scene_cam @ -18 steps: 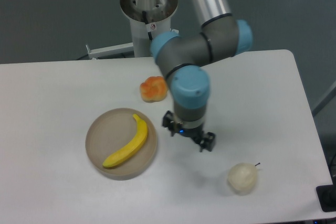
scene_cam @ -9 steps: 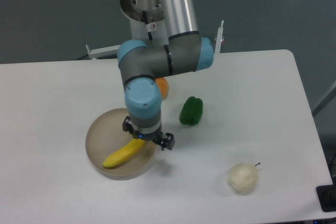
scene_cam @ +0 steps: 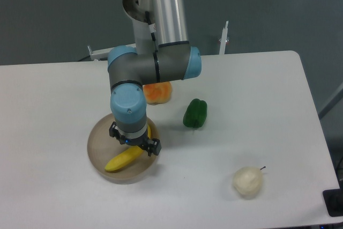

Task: Pick up the banana from the plate
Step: 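Lower the gripper and close it around the banana, then lift the banana up off the plate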

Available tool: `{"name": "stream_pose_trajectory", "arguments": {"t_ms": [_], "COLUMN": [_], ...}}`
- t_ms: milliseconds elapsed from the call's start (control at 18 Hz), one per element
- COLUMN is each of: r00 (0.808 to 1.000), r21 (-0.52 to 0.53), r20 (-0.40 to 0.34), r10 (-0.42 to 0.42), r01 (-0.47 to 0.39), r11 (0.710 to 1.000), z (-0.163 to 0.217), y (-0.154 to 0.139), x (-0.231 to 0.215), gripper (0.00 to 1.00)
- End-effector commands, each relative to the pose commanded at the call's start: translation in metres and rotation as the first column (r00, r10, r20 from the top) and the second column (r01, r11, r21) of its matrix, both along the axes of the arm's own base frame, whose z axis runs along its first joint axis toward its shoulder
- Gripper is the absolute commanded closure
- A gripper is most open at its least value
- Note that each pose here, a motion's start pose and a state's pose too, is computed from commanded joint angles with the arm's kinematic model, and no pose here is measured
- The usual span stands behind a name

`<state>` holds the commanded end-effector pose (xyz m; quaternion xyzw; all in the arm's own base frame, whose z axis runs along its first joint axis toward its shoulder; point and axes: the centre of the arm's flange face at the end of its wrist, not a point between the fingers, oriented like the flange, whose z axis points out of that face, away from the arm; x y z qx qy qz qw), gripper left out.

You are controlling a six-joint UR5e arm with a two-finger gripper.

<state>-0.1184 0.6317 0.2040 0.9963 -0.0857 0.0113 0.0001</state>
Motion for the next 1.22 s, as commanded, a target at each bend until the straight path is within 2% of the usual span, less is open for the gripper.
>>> {"name": "stream_pose_trajectory", "arguments": {"t_ms": [111,167,222,389,556,1000,1111,1222], "r00": [1.0,1.0,1.0,1.0,1.0,1.0,0.998,0.991], "r21": [0.004,0.003,0.004,0.002,0.008,0.098,0.133,0.155], "r20": [-0.002,-0.001,-0.002,-0.003,-0.005,-0.028,-0.06,-0.125], "r10": [-0.012,-0.014,-0.014,-0.014,-0.011,-0.004,0.002,-0.049], "r01": [0.012,0.014,0.014,0.014,0.011,0.007,0.006,0.068], "r11": [1.0,1.0,1.0,1.0,1.0,0.995,0.991,0.986], "z": [0.002,0.0,-0.001,-0.003,0.0,0.057,0.083,0.115], "y": [0.002,0.003,0.004,0.004,0.005,0.003,0.0,-0.012], "x": [0.005,0.006,0.006,0.006,0.004,-0.006,-0.021,-0.058], "gripper": [0.09,0.2,0.39,0.74,1.0,1.0,1.0,1.0]}}
